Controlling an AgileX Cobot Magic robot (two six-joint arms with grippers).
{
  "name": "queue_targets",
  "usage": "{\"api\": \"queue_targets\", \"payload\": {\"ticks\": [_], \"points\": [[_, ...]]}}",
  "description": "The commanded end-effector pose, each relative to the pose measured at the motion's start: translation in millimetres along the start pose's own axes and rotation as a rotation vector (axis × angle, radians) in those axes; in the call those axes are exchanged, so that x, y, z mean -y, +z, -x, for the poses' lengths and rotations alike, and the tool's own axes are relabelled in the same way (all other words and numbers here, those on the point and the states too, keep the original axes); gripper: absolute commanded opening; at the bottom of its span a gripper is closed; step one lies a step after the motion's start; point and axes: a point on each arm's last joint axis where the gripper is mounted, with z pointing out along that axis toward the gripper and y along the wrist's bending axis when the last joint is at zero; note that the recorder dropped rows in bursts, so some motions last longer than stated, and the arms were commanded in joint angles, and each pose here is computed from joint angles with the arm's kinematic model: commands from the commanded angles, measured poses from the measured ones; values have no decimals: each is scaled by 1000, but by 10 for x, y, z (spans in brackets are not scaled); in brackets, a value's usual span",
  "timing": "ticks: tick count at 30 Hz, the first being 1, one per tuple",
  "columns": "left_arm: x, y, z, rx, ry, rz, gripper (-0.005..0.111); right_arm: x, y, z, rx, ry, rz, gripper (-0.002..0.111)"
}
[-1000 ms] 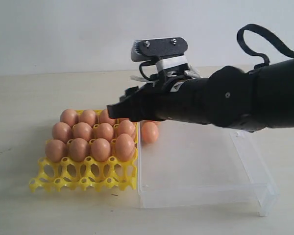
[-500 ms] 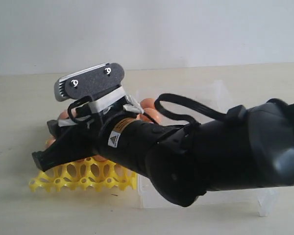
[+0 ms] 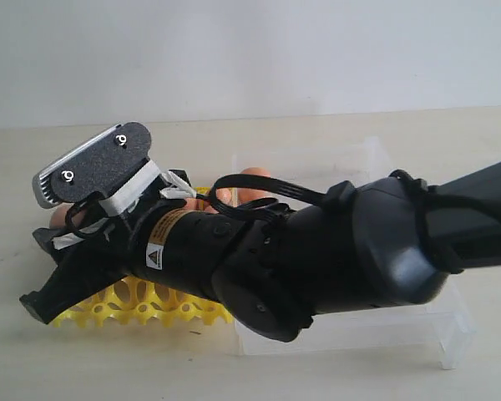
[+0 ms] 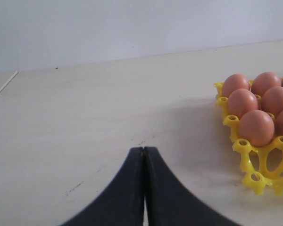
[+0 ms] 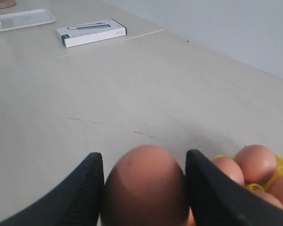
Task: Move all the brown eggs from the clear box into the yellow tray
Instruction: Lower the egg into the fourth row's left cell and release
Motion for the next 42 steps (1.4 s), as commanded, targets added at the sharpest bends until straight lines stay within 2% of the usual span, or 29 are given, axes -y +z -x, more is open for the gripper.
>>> {"api": "queue_targets", "payload": {"ticks": [1,11,16,27,42], "points": [[-1,-8,24,20,-8,1,0,-7,78,-6,-2,85,4,0],[-1,-8,24,20,-8,1,0,-7,228,55,-71,109,-1,0],[-1,-8,24,20,-8,1,0,-7,329,-16,-92,195,-7,0],[-1,-8,24,20,-8,1,0,5,454,-229,-149,243,-19,0],[-1,-8,24,20,-8,1,0,21,610,-259,-163,267,-25,0]]}}
